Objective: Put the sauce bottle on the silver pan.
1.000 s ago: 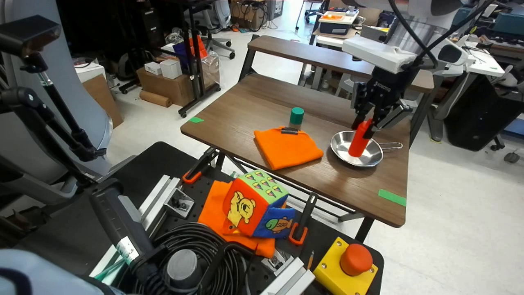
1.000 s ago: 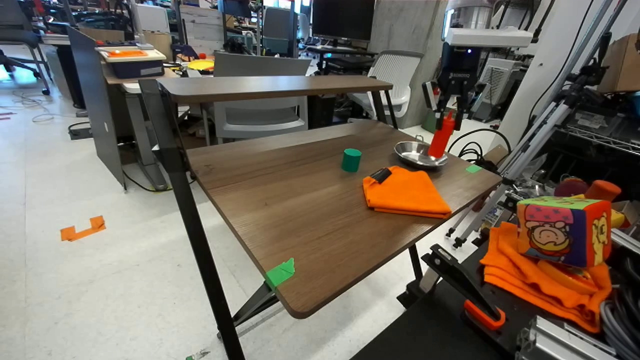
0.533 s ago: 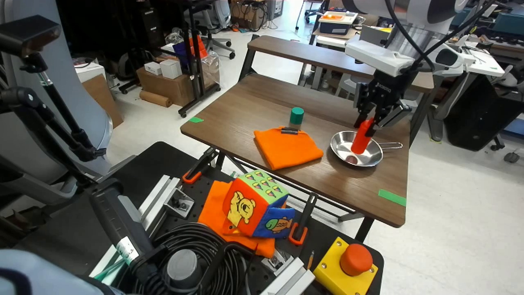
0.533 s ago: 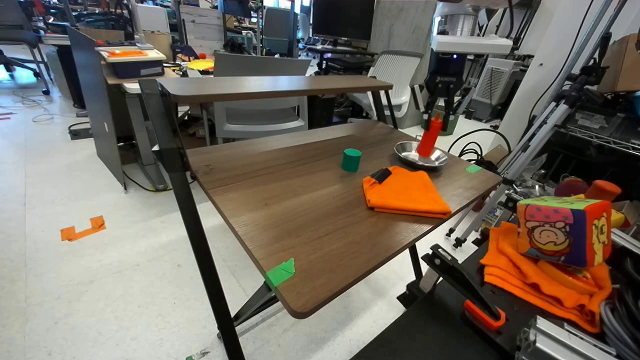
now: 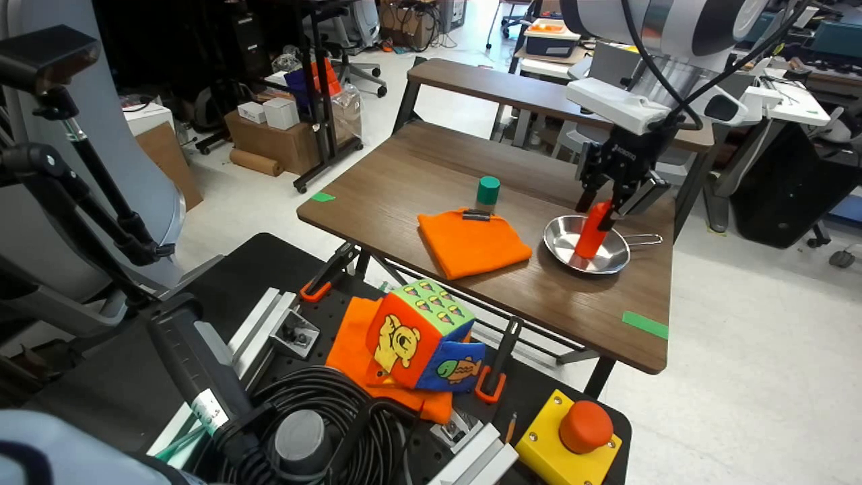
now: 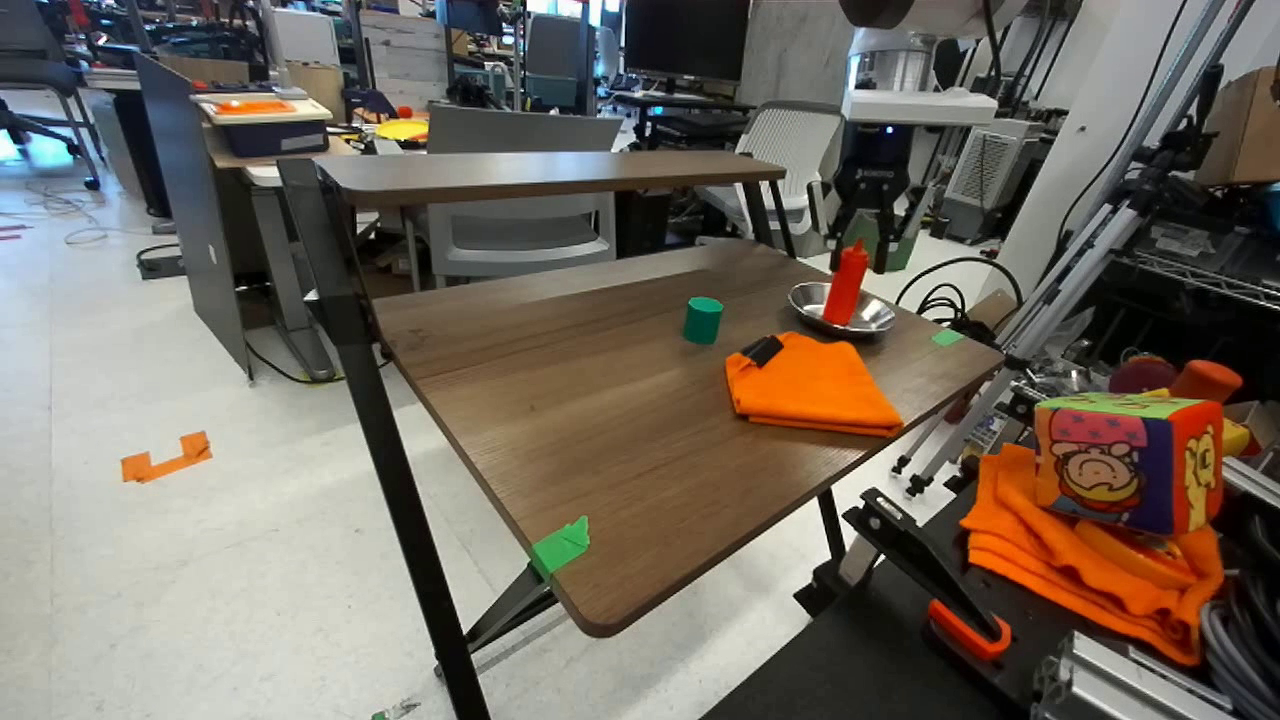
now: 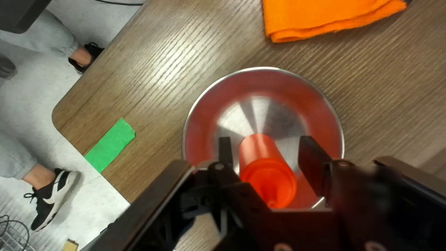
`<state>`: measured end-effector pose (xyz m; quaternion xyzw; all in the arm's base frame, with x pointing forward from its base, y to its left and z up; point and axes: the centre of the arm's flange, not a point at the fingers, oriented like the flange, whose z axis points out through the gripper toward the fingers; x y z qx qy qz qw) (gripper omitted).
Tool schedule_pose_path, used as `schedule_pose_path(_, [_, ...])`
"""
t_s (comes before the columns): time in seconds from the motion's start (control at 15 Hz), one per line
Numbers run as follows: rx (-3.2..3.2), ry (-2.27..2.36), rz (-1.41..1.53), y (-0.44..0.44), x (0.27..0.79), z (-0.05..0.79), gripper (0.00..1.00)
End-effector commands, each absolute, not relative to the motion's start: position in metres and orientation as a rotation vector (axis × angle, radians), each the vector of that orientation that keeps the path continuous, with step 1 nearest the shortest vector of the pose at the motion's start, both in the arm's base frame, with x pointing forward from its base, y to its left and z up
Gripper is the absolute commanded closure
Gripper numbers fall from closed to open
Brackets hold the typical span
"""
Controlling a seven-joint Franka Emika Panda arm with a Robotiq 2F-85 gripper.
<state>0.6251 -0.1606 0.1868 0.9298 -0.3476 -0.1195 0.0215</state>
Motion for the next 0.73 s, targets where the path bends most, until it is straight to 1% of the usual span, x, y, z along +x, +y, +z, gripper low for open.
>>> schedule_pose_path(0.0, [2.916,-1.135,-0.406,-0.153,0.627,0.210,0.14])
schedule_pose_path(0.13, [2.966,-1.209,-0.395,-0.153,0.616,0.250,0.01])
schedule_pose_path(0.33, [3.060,-1.344,-0.228,-0.160,0.594,0.315,0.00])
schedule_pose_path(0.4, [3.038,-1.447,-0.360,-0.165,0.582,0.335,0.00])
schedule_pose_path(0.53, [2.978,-1.393,-0.618,-0.175,0.542,0.353,0.00])
schedule_pose_path(0.67, [2.877,-1.387,-0.799,-0.189,0.500,0.341,0.00])
